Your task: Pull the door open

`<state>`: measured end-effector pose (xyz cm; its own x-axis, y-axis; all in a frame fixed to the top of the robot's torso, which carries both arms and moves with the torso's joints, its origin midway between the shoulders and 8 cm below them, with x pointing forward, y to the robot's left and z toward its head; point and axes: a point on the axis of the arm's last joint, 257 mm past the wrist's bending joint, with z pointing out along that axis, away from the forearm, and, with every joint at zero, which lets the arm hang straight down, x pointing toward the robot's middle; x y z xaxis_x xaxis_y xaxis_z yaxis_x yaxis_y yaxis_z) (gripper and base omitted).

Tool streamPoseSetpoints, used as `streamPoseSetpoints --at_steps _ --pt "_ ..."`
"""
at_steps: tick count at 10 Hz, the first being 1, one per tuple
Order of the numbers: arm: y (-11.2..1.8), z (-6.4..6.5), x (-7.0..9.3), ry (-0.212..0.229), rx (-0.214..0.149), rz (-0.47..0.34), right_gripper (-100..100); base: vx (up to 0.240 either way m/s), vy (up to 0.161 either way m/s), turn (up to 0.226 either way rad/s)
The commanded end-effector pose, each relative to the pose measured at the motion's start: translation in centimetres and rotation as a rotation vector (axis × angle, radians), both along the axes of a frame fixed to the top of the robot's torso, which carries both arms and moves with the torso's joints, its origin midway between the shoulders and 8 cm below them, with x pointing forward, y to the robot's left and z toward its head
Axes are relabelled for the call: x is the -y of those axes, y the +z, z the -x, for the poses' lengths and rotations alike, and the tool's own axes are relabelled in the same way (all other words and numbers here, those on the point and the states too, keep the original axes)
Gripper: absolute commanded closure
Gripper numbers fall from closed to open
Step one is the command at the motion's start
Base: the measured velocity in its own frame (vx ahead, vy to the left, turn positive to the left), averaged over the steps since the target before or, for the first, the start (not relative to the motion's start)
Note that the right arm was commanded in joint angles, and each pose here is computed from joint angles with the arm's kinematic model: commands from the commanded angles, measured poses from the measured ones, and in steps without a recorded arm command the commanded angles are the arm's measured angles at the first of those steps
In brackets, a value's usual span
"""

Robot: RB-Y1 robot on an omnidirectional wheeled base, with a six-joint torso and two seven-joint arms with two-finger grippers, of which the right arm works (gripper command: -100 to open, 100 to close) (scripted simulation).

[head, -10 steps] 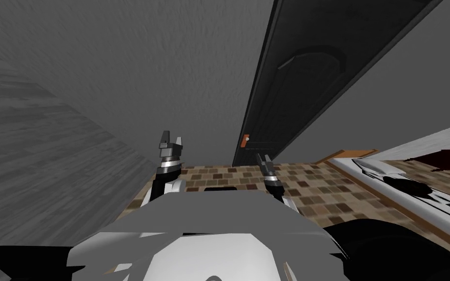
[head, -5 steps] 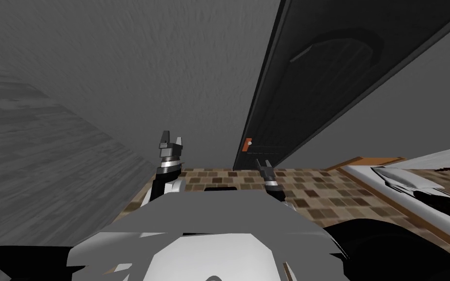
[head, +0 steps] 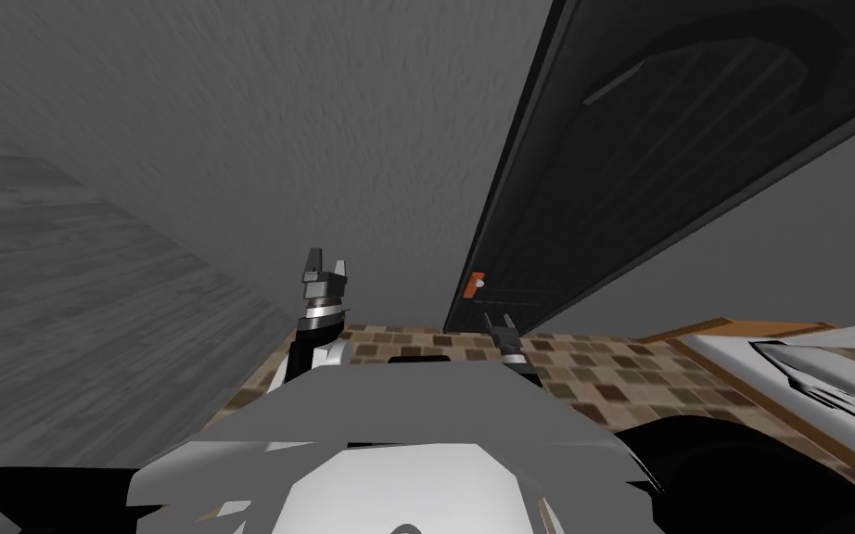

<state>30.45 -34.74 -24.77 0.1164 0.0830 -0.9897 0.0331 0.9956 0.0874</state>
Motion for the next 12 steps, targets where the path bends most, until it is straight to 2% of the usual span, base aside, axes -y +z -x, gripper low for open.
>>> streamPoseSetpoints --at_steps 1,5,6,8,9,12 --pt "-1.5 0.6 0.3 -0.017 -0.041 0.033 -100 0.172 -0.092 0.068" --pt "-4.8 2.3 0.3 -0.052 -0.119 0.08 -100 0.187 -0.078 0.065" --pt "-4.3 1.9 0.5 -0.046 -0.107 0.073 -100 0.086 -0.033 0.016" --pt "-4.4 1.9 2.3 -0.046 -0.119 0.101 -100 0.08 0.044 0.099" --pt "-4.4 1.8 3.7 -0.056 -0.122 0.108 -100 0.19 0.091 0.15" --pt "-4.6 1.8 6.0 -0.098 -0.123 0.094 -100 0.207 0.016 0.106"
